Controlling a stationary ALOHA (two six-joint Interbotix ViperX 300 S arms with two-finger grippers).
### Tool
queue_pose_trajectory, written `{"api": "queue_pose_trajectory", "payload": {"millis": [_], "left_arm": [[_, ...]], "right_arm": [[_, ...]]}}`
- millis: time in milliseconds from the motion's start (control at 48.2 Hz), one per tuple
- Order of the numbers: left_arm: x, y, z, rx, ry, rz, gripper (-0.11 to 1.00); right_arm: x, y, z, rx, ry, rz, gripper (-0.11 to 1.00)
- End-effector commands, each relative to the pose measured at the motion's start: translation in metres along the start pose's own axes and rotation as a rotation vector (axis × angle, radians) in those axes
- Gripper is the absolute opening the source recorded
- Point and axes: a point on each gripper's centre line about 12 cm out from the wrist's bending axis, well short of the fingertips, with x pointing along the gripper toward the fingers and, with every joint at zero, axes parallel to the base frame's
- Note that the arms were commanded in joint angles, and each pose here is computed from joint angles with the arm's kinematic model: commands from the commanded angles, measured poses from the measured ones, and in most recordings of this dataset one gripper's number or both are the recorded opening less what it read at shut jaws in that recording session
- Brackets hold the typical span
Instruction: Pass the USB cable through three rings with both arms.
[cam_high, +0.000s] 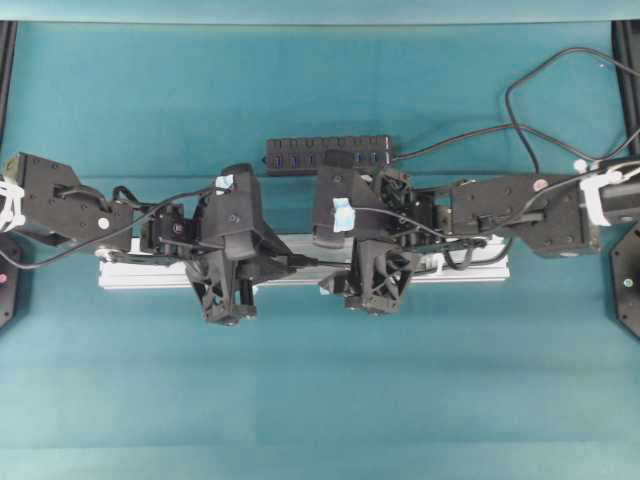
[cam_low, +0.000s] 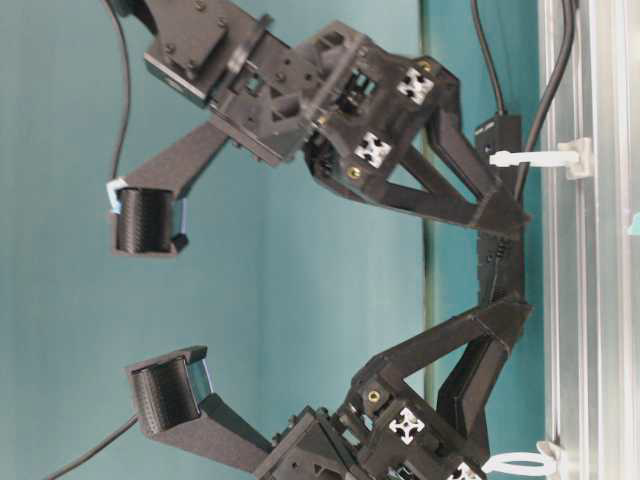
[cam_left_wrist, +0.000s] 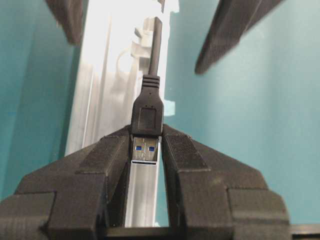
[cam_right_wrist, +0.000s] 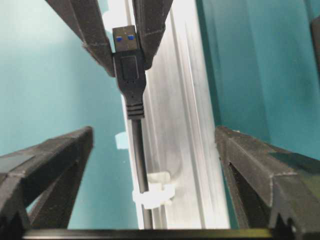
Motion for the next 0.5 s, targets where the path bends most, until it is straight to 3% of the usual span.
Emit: {"api": "queue_pose_trajectory", "payload": {"millis": [0, 311, 477], "left_arm": [[-0.004, -0.001, 0.011, 0.003, -0.04, -0.004, 0.21], [-0.004, -0.001, 0.011, 0.003, -0.04, -0.004, 0.21], [-0.005, -0.001, 0.011, -0.001, -0.038, -0.004, 0.21]], "right_arm": [[0.0, 0.003, 0.008, -0.016, -0.026, 0.005, 0.6], [0.008, 0.005, 0.014, -0.02, -0.033, 0.008, 0.32], [0.01, 0.008, 0.017, -0.024, -0.038, 0.012, 0.08]]}}
